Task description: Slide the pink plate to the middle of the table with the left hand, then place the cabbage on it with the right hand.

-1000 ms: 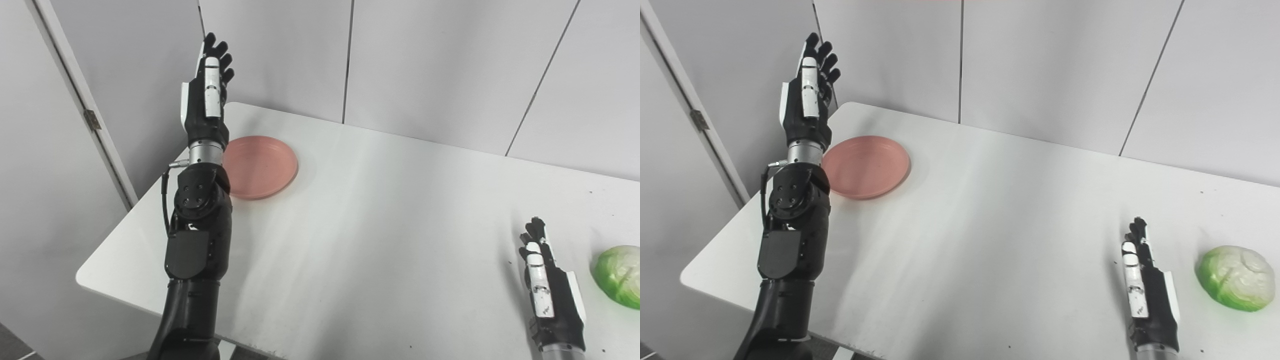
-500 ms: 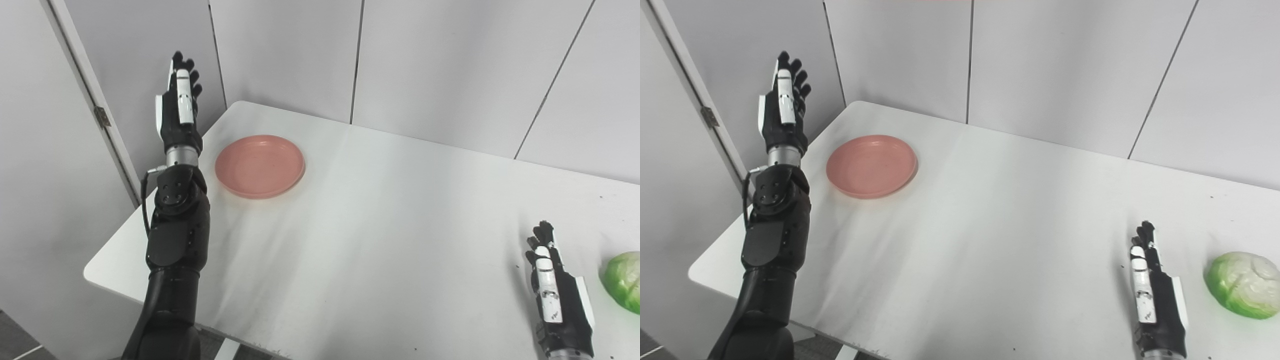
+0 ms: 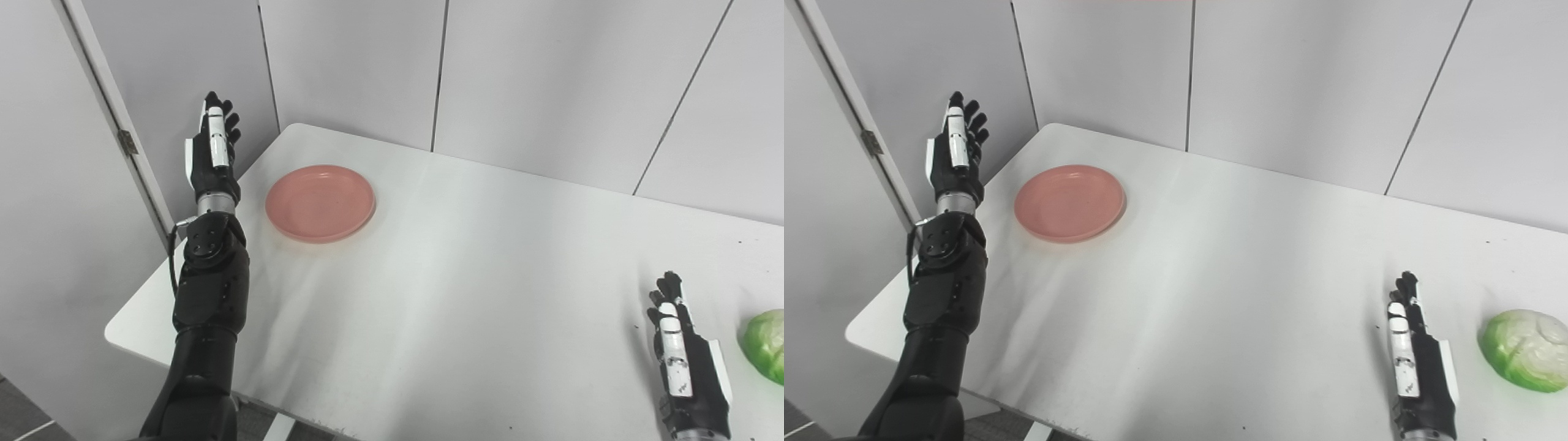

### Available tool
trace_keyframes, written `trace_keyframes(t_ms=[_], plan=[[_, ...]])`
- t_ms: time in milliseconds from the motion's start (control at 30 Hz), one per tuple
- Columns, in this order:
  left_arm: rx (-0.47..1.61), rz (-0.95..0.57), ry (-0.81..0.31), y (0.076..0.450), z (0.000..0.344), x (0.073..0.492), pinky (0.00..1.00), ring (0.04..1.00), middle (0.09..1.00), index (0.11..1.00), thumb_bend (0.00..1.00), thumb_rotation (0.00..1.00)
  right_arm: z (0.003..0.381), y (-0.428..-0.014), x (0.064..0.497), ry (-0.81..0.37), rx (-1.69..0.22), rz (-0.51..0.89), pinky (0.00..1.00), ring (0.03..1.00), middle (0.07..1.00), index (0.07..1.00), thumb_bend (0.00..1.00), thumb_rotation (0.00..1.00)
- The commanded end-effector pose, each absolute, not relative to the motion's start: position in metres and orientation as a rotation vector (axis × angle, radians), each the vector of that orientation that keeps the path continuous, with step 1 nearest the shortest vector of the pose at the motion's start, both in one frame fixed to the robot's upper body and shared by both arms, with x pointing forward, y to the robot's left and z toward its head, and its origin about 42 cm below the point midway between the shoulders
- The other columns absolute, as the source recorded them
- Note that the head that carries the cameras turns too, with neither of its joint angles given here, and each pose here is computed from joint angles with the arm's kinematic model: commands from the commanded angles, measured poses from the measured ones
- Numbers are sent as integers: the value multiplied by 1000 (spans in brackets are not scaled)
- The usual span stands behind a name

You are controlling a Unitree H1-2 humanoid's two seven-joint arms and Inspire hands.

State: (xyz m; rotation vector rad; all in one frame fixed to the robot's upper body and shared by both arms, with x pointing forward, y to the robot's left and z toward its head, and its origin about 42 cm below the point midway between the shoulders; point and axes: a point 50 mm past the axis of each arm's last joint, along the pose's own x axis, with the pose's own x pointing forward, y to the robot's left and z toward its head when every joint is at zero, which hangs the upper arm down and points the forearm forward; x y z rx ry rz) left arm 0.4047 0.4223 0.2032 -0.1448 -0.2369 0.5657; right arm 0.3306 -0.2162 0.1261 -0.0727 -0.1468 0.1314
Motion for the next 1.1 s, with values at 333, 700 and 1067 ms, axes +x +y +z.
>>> trace_keyframes(t_ms=[333, 700, 1067], plan=[[-132, 576, -247, 447, 209, 412, 942, 933, 935, 933, 425, 1000, 115, -225, 321, -122, -88, 121, 1000, 997, 997, 998, 100, 1000], [-175, 606, -122, 448, 179, 419, 897, 917, 910, 903, 421, 1000, 117, -224, 319, -118, -79, 125, 1000, 999, 999, 999, 93, 1000], [-219, 560, -33, 430, 149, 426, 889, 896, 900, 890, 392, 1000, 116, -224, 319, -131, -79, 125, 1000, 997, 996, 1000, 104, 1000]])
